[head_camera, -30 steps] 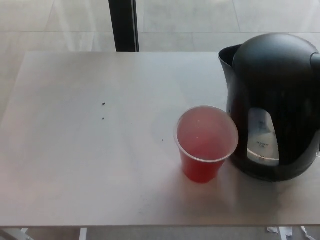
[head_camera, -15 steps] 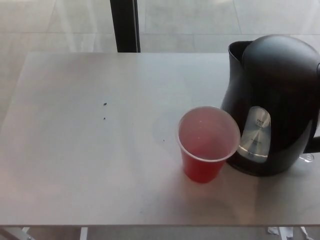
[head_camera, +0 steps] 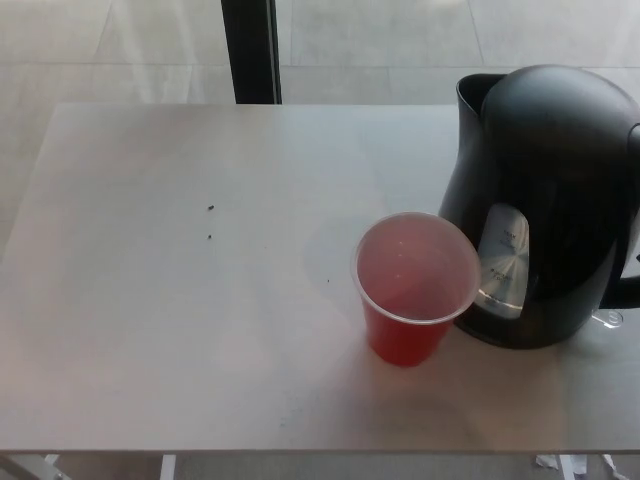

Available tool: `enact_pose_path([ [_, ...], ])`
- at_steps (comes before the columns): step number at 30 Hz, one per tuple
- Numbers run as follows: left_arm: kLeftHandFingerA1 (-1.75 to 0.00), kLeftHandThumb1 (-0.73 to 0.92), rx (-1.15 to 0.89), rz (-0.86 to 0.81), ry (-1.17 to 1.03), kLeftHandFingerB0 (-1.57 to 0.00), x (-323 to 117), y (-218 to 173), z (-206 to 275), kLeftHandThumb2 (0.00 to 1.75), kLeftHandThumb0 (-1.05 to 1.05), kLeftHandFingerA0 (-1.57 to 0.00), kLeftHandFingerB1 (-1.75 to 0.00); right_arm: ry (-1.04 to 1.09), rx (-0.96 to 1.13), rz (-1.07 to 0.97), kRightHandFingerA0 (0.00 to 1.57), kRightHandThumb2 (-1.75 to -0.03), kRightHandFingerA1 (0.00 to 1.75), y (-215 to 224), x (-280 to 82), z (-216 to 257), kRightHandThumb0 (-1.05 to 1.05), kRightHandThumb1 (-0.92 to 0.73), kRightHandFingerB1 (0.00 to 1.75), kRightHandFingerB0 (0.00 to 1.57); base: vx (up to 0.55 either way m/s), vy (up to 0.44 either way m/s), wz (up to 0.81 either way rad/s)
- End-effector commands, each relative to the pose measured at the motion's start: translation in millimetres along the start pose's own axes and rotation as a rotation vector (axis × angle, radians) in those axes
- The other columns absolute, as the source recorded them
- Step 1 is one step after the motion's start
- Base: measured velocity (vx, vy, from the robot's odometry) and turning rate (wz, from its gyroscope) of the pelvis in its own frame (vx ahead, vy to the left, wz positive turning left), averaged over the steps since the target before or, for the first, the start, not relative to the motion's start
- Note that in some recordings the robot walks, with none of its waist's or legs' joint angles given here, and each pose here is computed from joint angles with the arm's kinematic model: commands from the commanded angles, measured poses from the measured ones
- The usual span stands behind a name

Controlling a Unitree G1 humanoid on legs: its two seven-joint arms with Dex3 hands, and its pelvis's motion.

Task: The robot uses its right hand to lift up a kettle kept on the middle of the desk by its handle and tilt it into a glass kept next to it to pour out water

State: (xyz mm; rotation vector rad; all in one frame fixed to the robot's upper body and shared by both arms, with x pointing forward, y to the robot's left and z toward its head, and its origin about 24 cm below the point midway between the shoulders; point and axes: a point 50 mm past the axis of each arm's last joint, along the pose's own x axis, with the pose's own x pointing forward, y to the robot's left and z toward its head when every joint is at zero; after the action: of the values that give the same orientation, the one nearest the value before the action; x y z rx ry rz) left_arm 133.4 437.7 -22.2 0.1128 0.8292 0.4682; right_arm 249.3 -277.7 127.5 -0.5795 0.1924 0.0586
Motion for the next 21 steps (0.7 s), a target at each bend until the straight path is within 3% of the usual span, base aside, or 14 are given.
enact_pose_path([
  [1,-0.40,0.86,0.031,0.002,-0.003,-0.29,-1.9,2.7,-2.7,0.67,-0.78,-0.49,-0.35,-0.135,0.093,0.204,0.00,-0.56,0.00,-11.7,-19.0,12.3,-0.85,-0.47,0.00,0.00,0.00,0.000,0.00],
  [3,-0.40,0.85,0.019,0.006,0.003,-0.31,-1.8,2.3,-4.6,0.66,-0.77,-0.50,-0.35,-0.125,0.088,0.189,0.00,-0.56,0.00,-19.1,-25.9,11.4,-0.87,-0.50,0.00,0.00,0.00,0.000,0.00],
  [5,-0.42,0.85,-0.001,0.008,0.005,-0.31,-2.0,2.7,-5.4,0.66,-0.78,-0.49,-0.35,-0.117,0.106,0.182,0.00,-0.69,0.00,-30.0,-36.7,7.3,-0.86,-0.46,0.00,0.00,0.00,0.000,0.00],
  [10,-0.41,0.86,0.019,0.008,0.010,-0.31,-2.4,3.1,-6.5,0.67,-0.77,-0.49,-0.35,-0.137,0.158,0.082,0.00,-0.68,0.00,-60.1,-67.2,-5.4,-0.89,-0.46,0.00,0.00,0.00,0.000,0.00],
  [11,-0.53,0.71,0.008,0.013,0.014,-0.26,-2.3,2.9,-7.9,1.04,-0.80,-0.43,-0.48,-0.130,0.218,0.044,0.00,-0.90,0.30,-66.1,-73.6,-10.1,-0.94,-0.55,0.00,0.00,0.00,0.000,0.00],
  [13,-0.54,0.68,0.007,0.015,0.014,-0.27,-2.4,2.7,-9.0,1.04,-0.77,-0.43,-0.49,-0.108,0.218,0.005,0.00,-0.94,0.27,-74.2,-82.7,-14.7,-1.01,-0.61,0.00,0.00,0.00,0.000,0.00],
  [14,-0.56,0.70,-0.011,0.012,0.008,-0.28,-2.7,2.7,-9.6,1.05,-0.81,-0.46,-0.49,-0.106,0.243,-0.089,0.00,-0.71,0.00,-89.2,-100.4,-26.2,-1.05,-0.50,0.04,0.00,0.00,0.000,0.00],
  [15,-0.56,0.68,0.001,0.016,0.012,-0.24,-2.6,2.6,-10.0,1.06,-0.76,-0.45,-0.48,-0.099,0.303,-0.138,0.00,-0.94,0.41,-95.7,-112.9,-32.9,-0.84,-0.48,0.30,0.00,0.00,0.000,0.00],
  [17,-0.56,0.68,0.006,0.016,0.017,-0.24,-3.0,3.2,-10.7,1.06,-0.76,-0.45,-0.48,-0.106,0.330,-0.134,0.00,-0.91,0.50,-105.7,-125.6,-41.9,-0.93,-0.51,0.33,0.00,0.00,0.000,0.00],
  [18,-0.41,0.86,0.009,0.017,0.019,-0.33,-3.1,3.4,-10.8,0.66,-0.78,-0.52,-0.35,-0.102,0.361,-0.148,0.00,-0.89,0.53,-113.0,-135.7,-49.7,-0.88,-0.47,0.40,0.00,0.00,0.000,0.00],
  [21,-0.42,0.86,0.004,0.019,0.023,-0.32,-3.0,3.3,-11.7,0.66,-0.79,-0.52,-0.35,-0.078,0.490,-0.290,0.00,-0.90,0.43,-138.0,-169.8,-85.6,-0.84,-0.46,0.37,0.00,0.00,0.000,0.00],
])
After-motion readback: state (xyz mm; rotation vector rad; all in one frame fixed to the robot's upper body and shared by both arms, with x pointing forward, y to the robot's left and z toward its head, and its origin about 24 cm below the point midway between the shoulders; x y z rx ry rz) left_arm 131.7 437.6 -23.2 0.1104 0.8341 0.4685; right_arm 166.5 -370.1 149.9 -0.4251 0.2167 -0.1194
